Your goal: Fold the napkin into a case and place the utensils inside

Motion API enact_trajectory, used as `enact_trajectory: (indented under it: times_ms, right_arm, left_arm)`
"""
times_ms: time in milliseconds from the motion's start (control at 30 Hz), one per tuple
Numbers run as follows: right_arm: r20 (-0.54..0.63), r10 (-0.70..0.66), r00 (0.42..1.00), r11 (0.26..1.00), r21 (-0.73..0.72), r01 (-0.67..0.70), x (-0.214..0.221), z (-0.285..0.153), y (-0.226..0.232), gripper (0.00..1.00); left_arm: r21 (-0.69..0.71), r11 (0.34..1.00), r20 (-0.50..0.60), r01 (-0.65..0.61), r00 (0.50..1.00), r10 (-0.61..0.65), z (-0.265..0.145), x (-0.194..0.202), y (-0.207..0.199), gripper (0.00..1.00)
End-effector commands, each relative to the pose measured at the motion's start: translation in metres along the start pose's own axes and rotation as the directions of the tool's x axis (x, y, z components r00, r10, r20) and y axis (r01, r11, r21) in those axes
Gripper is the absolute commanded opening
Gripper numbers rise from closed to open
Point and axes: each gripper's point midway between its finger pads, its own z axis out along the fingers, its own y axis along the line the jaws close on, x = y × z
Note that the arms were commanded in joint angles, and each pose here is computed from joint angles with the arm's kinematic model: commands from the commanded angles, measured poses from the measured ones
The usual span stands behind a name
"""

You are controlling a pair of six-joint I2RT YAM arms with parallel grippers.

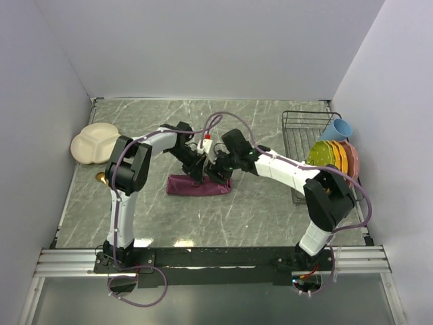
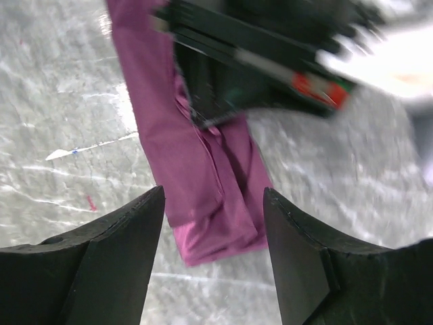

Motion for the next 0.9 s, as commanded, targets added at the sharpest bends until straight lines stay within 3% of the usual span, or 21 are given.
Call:
enact_trajectory:
  times_ms: [0,333,433,467,500,667,867]
  right_arm:
    - [0.007,-0.188,0.982,0.982,0.017,0.188,-0.016,0.010,-0.007,0.66]
    - [-0.111,-0.226,0.968,0.972,0.046,0.232,0.016,0.034,-0.018,0.58]
    - [-0.129,-0.219,0.967,0.972,0.063,0.228,0.017,0.036,-0.022,0.47]
    - [-0.134,-0.219,0.967,0.971,0.064,0.228,0.017,0.036,-0.022,0.39]
    - [-0.140,-0.217,0.966,0.972,0.065,0.227,0.018,0.036,-0.023,0.35]
    - [-0.193,-0.227,0.955,0.969,0.052,0.241,0.025,0.034,-0.023,0.15]
    - [-0.236,-0.251,0.939,0.962,0.043,0.268,0.037,0.035,-0.026,0.10]
  left_arm:
    - [-0.056,0.998,-0.048,-0.038,0.998,0.035,0.008,0.012,0.027,0.05]
    - [-0.057,0.998,-0.040,-0.030,0.999,0.028,0.007,0.008,0.029,0.06]
    - [-0.059,0.998,-0.034,-0.031,0.999,0.029,0.005,0.005,0.029,0.08]
    - [-0.064,0.997,-0.029,-0.035,0.999,0.033,0.003,0.003,0.029,0.10]
    - [-0.069,0.997,-0.022,-0.032,0.999,0.031,0.001,0.001,0.028,0.15]
    - [-0.107,0.994,0.093,-0.031,0.995,0.041,-0.031,-0.024,0.022,0.31]
    - [-0.177,0.983,0.279,0.053,0.960,-0.002,-0.093,-0.043,0.023,0.40]
